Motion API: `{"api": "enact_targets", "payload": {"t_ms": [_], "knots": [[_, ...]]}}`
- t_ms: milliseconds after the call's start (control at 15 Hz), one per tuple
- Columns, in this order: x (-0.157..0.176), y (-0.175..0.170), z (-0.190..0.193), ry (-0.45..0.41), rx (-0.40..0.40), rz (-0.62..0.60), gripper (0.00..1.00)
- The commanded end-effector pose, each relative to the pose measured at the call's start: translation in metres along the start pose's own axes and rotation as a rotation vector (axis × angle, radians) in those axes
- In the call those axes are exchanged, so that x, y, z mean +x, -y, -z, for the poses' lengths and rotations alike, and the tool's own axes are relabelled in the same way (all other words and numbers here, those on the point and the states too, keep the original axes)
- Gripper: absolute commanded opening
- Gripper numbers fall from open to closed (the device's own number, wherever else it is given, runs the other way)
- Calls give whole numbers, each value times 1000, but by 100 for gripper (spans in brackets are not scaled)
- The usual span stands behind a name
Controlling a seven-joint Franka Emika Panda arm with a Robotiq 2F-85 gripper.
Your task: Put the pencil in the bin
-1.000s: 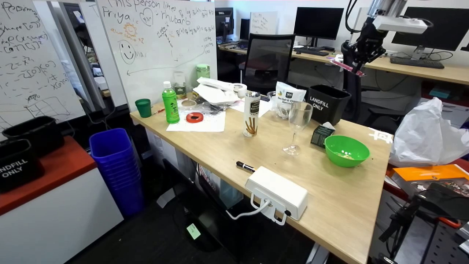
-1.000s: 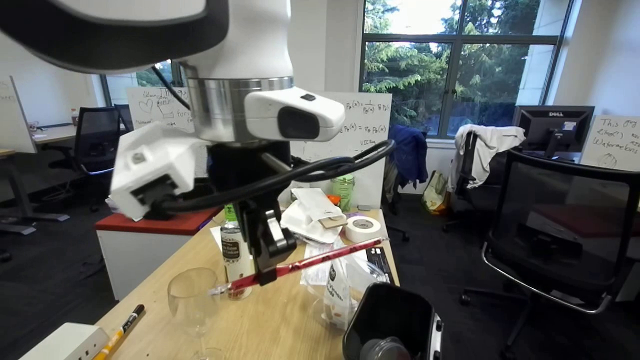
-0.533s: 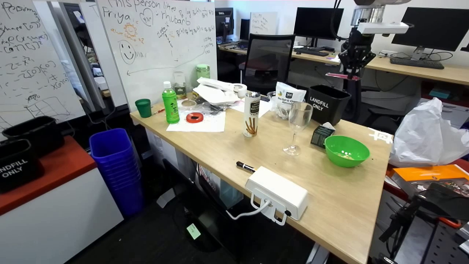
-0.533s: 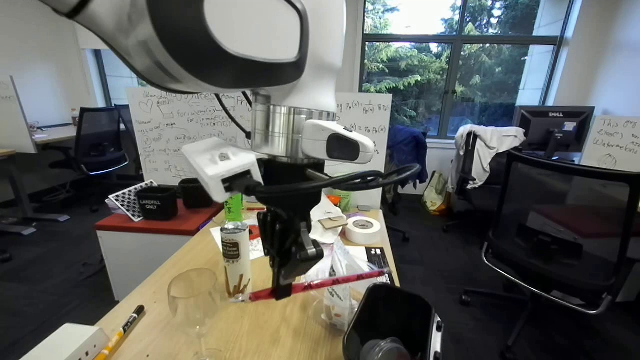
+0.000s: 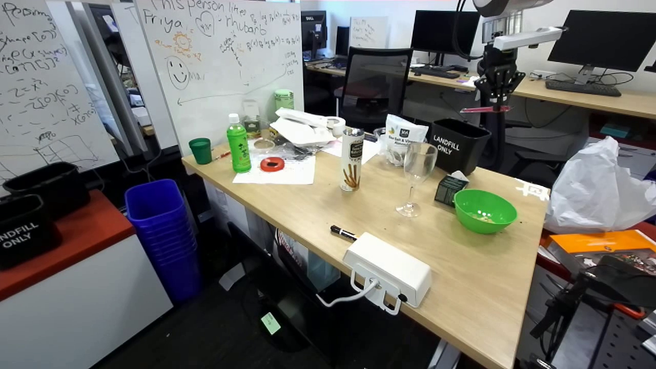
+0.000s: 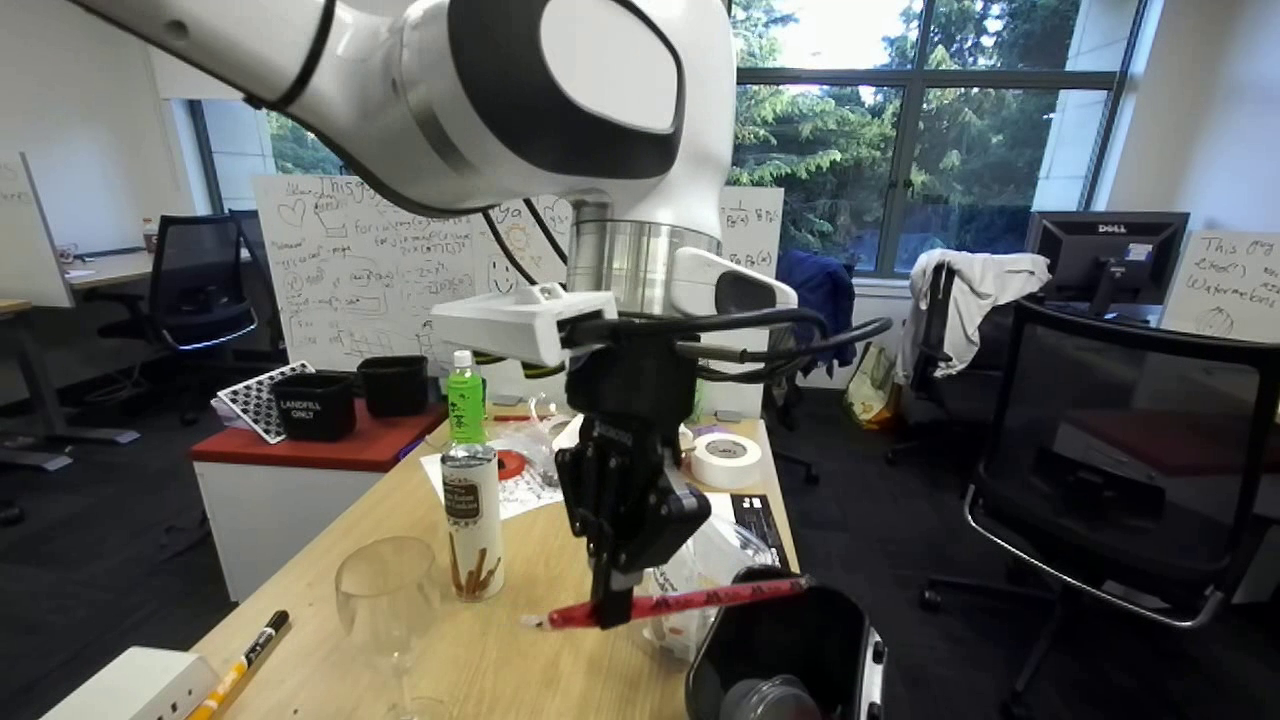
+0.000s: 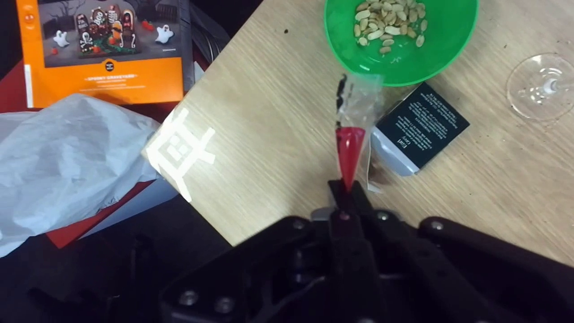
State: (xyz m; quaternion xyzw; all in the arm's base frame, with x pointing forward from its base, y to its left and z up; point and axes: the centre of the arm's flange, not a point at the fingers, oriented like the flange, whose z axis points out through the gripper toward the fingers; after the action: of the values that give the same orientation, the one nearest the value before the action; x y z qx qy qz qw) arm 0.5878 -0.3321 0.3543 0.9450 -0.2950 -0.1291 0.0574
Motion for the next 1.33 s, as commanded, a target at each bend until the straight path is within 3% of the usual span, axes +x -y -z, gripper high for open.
{"api": "enact_targets", "payload": {"t_ms": [0,400,933,1267], "knots": [[5,2,-1,-3,-14,3,2],[11,6,-1,-4,-37,6,0],[31,27,-14,147,-233,124,0],[60,43,-28,147,-346,158,0]]}}
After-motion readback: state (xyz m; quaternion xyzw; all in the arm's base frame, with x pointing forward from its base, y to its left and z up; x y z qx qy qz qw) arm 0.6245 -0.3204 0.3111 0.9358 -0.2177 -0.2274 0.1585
